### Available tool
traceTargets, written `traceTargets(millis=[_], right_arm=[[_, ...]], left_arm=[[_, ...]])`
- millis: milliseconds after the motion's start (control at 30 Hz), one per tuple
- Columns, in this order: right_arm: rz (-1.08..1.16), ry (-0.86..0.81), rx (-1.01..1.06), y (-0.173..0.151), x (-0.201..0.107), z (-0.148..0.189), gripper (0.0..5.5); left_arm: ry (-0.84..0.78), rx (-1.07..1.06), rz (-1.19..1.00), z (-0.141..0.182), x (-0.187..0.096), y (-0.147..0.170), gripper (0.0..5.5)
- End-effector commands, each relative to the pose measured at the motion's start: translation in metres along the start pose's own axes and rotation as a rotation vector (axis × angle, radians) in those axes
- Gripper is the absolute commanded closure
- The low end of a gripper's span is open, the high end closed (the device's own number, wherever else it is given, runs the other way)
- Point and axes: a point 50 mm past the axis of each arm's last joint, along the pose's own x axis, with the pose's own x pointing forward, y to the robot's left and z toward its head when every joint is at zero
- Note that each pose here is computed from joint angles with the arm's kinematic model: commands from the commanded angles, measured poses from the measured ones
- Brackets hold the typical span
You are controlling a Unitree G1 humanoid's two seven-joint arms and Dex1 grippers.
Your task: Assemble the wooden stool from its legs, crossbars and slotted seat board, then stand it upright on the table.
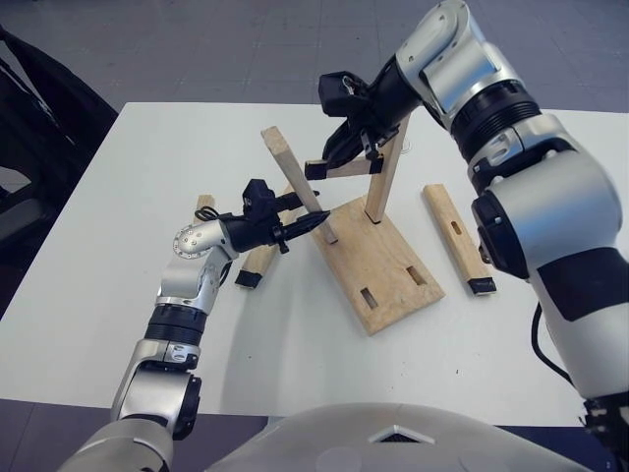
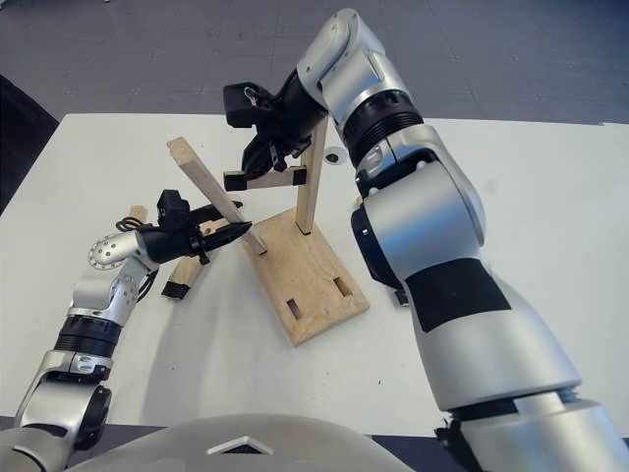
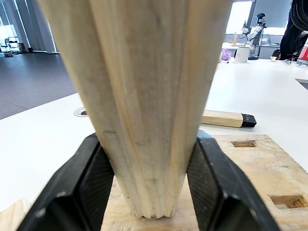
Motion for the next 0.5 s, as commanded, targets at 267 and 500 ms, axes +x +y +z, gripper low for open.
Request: traceTargets(millis=[267, 500], right_arm=[[0.052, 0.018, -0.017, 0.003, -0.014, -0.007, 5.02], [0.077, 0.063, -0.014, 0.006, -0.004, -0.017, 5.02]], left_arm=[[0.217, -0.159, 0.106, -0.048, -0.030, -0.002, 3.45], [0.200, -0.150, 0.116, -0.042, -0.025, 0.006, 3.45]])
